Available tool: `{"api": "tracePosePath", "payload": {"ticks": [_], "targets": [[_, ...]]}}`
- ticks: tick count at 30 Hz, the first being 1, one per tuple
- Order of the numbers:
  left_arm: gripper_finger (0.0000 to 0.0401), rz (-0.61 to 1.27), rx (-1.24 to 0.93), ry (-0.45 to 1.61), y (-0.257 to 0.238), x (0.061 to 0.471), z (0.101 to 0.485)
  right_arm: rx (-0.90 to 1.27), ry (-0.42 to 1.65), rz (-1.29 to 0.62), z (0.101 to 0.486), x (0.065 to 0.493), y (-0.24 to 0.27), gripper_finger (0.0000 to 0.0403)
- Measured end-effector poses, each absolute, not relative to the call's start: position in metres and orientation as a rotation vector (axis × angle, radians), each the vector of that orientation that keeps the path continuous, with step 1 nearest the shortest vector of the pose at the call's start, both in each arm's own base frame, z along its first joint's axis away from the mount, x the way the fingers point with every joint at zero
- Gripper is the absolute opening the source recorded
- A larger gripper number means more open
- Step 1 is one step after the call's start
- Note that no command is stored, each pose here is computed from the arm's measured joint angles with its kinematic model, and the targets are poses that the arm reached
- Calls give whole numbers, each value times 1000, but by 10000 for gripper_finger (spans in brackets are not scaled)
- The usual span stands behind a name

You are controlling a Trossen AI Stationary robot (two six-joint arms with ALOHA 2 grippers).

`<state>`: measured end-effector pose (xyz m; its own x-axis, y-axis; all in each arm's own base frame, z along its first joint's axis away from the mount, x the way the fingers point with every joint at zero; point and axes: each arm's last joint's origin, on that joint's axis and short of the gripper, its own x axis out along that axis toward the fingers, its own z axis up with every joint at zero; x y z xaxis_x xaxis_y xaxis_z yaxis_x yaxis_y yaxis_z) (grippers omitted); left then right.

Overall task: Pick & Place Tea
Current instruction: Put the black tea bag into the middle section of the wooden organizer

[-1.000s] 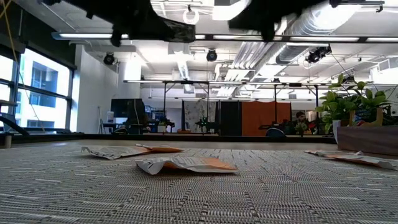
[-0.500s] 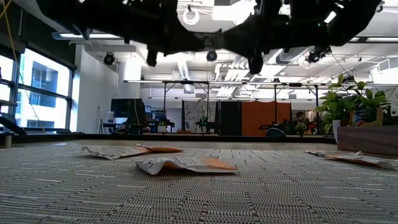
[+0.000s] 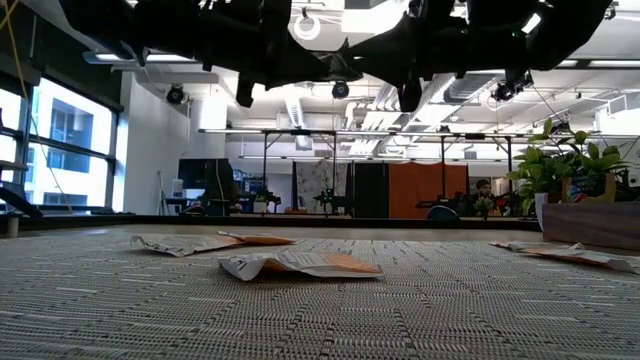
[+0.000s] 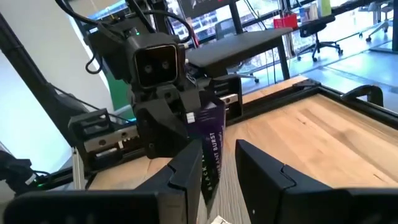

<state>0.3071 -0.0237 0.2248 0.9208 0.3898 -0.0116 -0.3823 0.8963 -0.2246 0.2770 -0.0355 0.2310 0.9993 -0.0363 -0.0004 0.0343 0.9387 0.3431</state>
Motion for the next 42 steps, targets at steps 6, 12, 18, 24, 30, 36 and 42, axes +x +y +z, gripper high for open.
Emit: {"api": "tracePosePath", "payload": {"ticks": [6,12,18,24,30,36,42], "targets": [[7,433,-233,-40,-23,307,225,301,-39,-33,234,277,-35,94],[7,434,-243,-64,-23,307,227,279,-54,-69,235,277,-37,94],[7,420,-243,-98,-23,309,234,291,-14,-79,231,277,-37,94],[7,422,-216,-81,-24,314,242,284,-4,-54,231,277,-36,61],[9,429,-203,-22,-24,317,241,229,6,-63,230,277,-32,11],[23,425,-192,19,-24,317,237,237,80,-70,223,278,-28,4],[48,431,-181,41,-24,317,235,248,135,-107,217,278,-19,3]]}}
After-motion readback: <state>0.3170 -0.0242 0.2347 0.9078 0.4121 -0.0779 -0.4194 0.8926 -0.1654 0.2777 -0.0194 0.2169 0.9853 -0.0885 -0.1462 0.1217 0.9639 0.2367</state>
